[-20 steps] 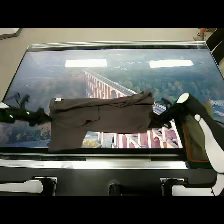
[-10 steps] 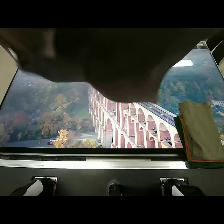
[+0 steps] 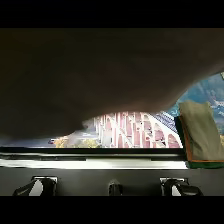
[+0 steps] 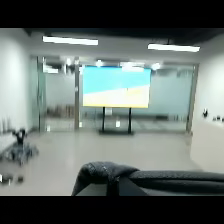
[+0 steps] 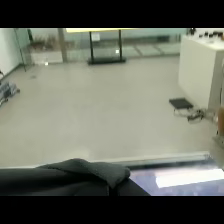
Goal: Fold the shirts.
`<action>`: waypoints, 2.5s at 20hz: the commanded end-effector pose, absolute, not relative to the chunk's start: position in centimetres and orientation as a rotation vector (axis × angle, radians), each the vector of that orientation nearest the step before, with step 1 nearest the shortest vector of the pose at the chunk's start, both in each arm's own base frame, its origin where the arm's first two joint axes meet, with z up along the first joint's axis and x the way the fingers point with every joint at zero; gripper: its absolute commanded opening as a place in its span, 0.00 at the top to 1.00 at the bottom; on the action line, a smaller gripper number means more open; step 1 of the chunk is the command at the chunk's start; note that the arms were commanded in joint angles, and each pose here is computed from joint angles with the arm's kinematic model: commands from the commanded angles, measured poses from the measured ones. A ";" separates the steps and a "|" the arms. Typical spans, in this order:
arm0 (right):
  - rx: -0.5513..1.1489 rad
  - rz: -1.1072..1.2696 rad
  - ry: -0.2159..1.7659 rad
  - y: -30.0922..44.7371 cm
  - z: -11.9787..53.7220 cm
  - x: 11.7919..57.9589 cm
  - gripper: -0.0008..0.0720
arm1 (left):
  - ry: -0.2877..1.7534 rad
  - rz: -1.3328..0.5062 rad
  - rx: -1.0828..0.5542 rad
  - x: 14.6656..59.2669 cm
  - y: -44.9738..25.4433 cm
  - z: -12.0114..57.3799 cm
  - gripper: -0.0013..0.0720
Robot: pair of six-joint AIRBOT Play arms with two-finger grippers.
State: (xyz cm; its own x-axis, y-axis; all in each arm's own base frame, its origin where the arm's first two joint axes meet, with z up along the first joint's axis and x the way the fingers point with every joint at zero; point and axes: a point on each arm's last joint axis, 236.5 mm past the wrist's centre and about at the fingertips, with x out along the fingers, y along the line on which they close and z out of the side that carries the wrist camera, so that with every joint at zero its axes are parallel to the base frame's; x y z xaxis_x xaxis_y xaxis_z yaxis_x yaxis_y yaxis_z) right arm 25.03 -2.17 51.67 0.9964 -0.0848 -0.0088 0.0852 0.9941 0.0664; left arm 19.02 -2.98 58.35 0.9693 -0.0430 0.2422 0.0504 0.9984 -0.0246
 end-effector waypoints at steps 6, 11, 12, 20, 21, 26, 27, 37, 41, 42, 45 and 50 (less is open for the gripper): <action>0.125 -0.024 1.240 -1.9 18.5 36.8 0.92 | 0.808 -0.147 -0.263 37.2 3.1 24.1 0.93; 0.255 0.017 1.448 0.8 -0.3 45.9 0.92 | 1.094 -0.162 -0.365 44.0 1.1 3.0 0.93; 0.258 0.014 1.410 1.0 -2.3 47.9 0.92 | 1.084 -0.153 -0.378 45.9 1.0 1.2 0.93; 0.447 -0.133 0.983 -2.2 -0.1 58.1 0.92 | 0.832 -0.144 -0.426 57.0 0.3 3.8 0.93; 0.444 -0.127 1.060 -1.4 -1.5 56.8 0.92 | 0.868 -0.163 -0.413 56.4 -0.7 3.1 0.93; 0.218 -0.058 1.454 -1.8 -2.1 46.9 0.92 | 1.178 -0.194 -0.279 49.1 0.3 0.6 0.93; 0.208 -0.052 1.512 -1.6 -2.1 45.5 0.92 | 1.264 -0.209 -0.279 47.2 0.2 -0.1 0.93; 0.366 -0.006 1.786 1.9 -7.4 38.4 0.92 | 1.702 -0.186 -0.307 36.9 0.2 -7.5 0.93; 0.391 -0.033 1.809 2.0 -6.9 37.5 0.64 | 1.666 -0.180 -0.311 37.9 0.6 -6.6 0.61; 0.366 -0.012 1.806 1.9 -6.0 37.2 0.42 | 1.665 -0.183 -0.313 37.9 0.9 -5.6 0.39; 0.307 -0.050 1.783 -0.9 -2.6 35.8 0.37 | 1.661 -0.182 -0.333 37.0 2.0 -2.5 0.34; 0.375 -0.092 1.780 -2.0 -2.9 29.3 0.37 | 1.718 -0.165 -0.482 28.1 0.5 -4.9 0.34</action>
